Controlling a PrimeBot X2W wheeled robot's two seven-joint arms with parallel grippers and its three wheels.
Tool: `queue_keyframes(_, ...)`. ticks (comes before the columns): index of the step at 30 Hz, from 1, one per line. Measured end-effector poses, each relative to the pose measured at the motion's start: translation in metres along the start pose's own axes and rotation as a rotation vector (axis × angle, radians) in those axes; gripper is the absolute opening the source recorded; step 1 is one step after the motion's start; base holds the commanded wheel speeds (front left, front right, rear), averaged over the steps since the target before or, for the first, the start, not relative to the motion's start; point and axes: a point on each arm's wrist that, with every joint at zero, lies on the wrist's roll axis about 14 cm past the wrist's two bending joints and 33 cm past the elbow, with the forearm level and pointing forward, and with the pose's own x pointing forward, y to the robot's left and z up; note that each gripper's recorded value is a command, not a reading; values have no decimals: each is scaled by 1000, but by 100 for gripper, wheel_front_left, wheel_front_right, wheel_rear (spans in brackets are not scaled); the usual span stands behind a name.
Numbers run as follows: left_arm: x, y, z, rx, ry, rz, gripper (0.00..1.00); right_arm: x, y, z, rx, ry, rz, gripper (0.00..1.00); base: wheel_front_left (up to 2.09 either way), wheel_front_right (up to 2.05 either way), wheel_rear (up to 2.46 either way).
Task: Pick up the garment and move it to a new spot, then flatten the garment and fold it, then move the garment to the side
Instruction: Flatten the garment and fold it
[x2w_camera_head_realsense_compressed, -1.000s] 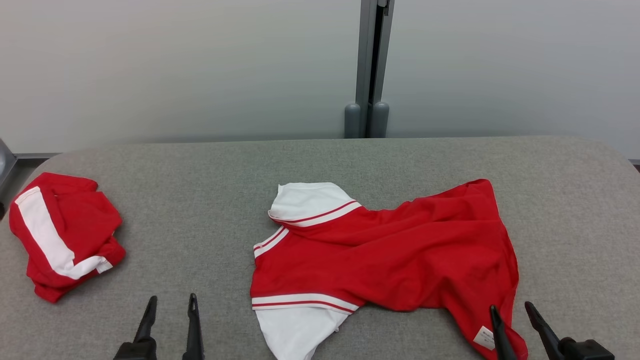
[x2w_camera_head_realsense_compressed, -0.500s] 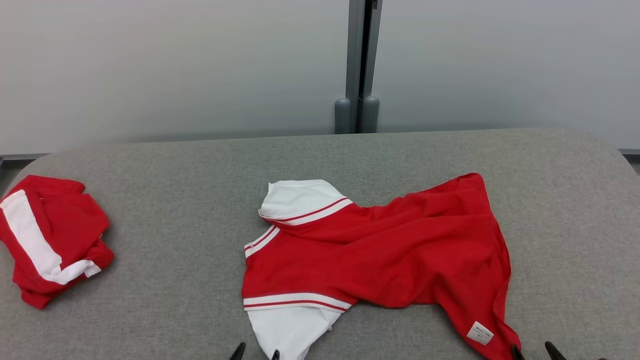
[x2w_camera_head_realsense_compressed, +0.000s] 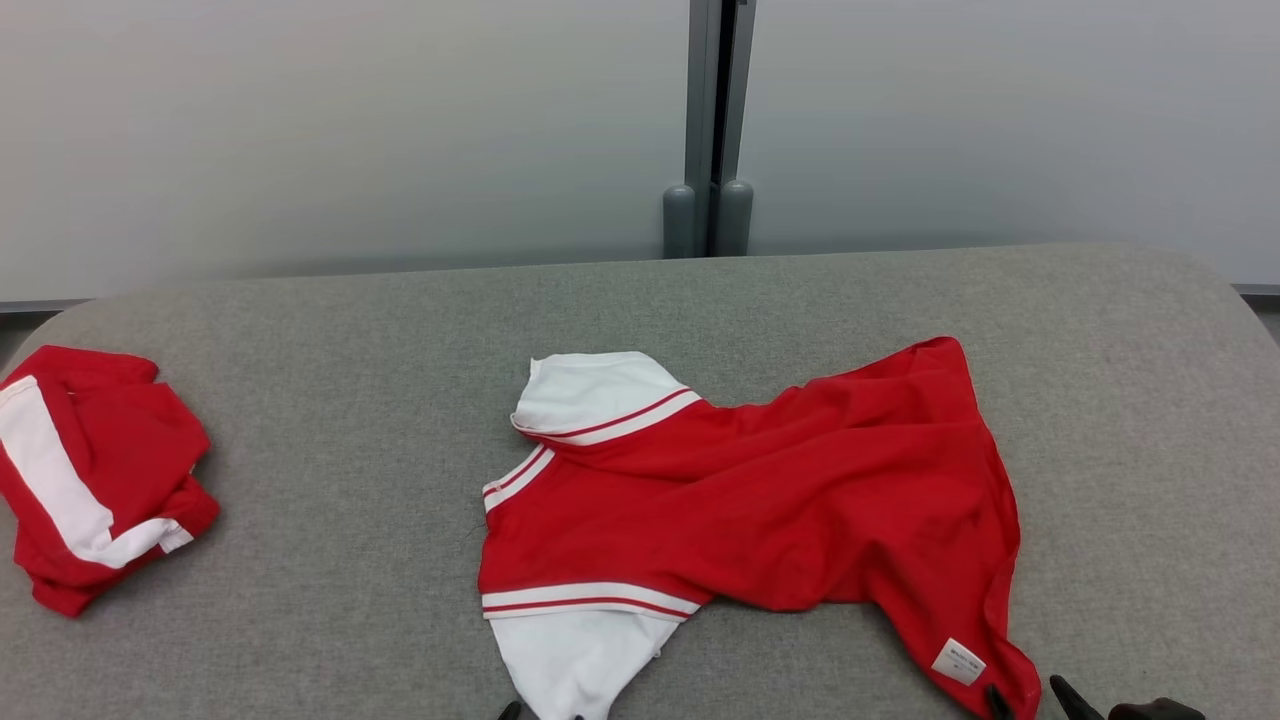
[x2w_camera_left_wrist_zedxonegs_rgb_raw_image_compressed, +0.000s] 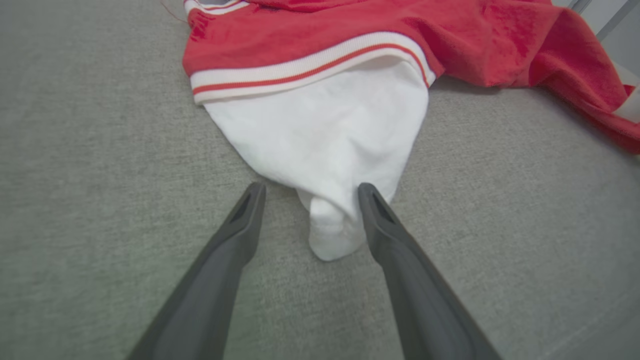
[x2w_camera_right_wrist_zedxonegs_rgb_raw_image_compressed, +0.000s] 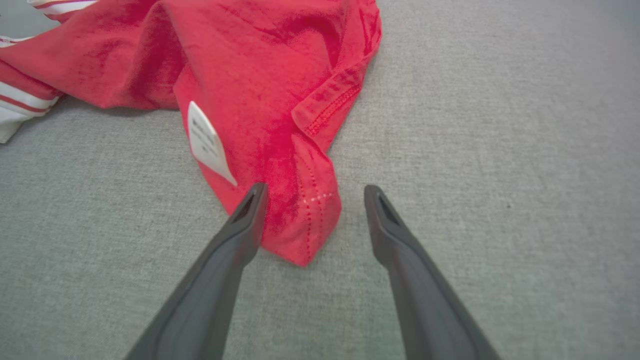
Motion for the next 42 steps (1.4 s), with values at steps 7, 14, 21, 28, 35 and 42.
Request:
queue_keyframes(7,7,-5,-4,-19,30,-21,100,6,4,-2,-5,11,17,100,0,0,0)
queue_keyframes(14,13,-11,-6,-28,49,-46,3,11,11,-6,-2,22,39,0,0,0,0)
queue_keyframes(21,22,-13,13,-62,-5,-53,0,15,13,16,-10,-56,51,0,0,0,0)
queue_keyframes(28,35,-1,84,-123,-221,-27,0,21,23,81,43,-260,75,0,0,0,0)
queue_keyframes(35,57,24,175,-111,-432,-33,0,51,30,157,44,-438,126,0,0,0,0)
queue_keyframes(42,111,48,289,-91,-556,-77,0,116,31,249,25,-568,161,0,0,0,0)
